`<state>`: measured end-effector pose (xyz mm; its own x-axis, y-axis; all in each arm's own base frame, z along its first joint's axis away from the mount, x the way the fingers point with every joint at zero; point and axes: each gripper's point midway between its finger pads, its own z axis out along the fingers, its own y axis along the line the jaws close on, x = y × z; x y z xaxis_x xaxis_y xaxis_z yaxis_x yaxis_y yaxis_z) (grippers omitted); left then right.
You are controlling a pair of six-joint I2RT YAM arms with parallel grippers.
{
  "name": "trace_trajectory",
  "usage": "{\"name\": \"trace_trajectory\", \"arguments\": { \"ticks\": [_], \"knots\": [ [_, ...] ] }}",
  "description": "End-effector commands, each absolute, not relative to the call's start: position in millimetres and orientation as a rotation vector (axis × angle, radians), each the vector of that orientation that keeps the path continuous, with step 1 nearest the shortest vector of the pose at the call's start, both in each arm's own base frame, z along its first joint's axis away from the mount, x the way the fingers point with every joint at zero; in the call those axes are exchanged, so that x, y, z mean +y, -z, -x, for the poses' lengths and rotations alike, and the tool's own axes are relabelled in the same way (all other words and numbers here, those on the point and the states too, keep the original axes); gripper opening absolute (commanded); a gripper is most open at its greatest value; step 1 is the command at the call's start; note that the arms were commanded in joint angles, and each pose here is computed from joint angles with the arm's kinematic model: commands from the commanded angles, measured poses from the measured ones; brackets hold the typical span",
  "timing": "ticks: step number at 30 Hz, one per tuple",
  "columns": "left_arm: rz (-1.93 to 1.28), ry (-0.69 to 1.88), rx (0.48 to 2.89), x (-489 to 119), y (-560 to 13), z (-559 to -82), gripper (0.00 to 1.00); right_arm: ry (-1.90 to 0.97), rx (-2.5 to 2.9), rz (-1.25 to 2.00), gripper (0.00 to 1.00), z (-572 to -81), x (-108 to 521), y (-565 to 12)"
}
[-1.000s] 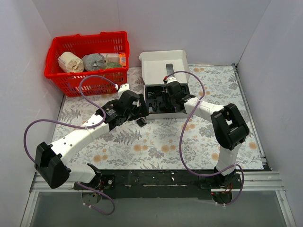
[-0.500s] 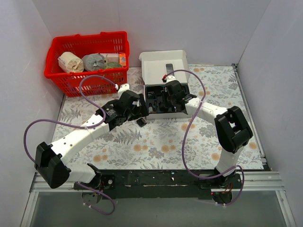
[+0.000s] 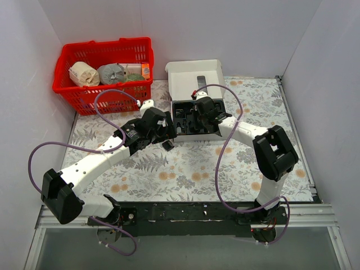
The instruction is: Sort the hair-cutting tools
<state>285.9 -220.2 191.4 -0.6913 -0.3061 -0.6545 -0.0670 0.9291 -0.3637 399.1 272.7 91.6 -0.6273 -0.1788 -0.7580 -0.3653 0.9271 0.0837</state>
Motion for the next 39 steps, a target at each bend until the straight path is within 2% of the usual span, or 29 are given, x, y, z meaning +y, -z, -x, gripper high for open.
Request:
{"name": "trace_trajectory", "arguments": {
  "ticks": [1, 14, 25, 33, 34, 35, 37, 38, 39],
  "knots": [
    [0.264, 0.409, 2.281, -218, -202, -286, 0.98, -0.271, 2.257, 0.382, 0.01, -403, 274, -87],
    [0.262, 0.411, 2.286, -219, -200, -286, 0.98, -0.257, 2.277, 0.382, 0.01, -400, 271, -78],
    [0.267, 0.426, 2.256, -217, -218, -286, 0.98, -0.261, 2.136, 0.352, 0.01, -406, 269, -142],
    [0.274, 0.422, 2.23, -206, -230, -280, 0.98, -0.333, 2.107, 0.521, 0.02, -373, 289, -171],
    [0.277, 0.419, 2.229, -204, -230, -278, 0.98, -0.344, 2.105, 0.564, 0.05, -367, 294, -171],
    [0.28, 0.417, 2.228, -202, -230, -277, 0.98, -0.355, 2.097, 0.606, 0.14, -359, 299, -173],
    [0.295, 0.444, 2.202, -197, -238, -271, 0.98, -0.374, 2.095, 0.715, 0.24, -339, 313, -170],
    [0.296, 0.445, 2.204, -195, -235, -269, 0.98, -0.387, 2.099, 0.746, 0.34, -330, 317, -167],
    [0.296, 0.471, 2.185, -193, -242, -265, 0.98, -0.415, 2.1, 0.789, 0.4, -319, 325, -165]
  ]
}}
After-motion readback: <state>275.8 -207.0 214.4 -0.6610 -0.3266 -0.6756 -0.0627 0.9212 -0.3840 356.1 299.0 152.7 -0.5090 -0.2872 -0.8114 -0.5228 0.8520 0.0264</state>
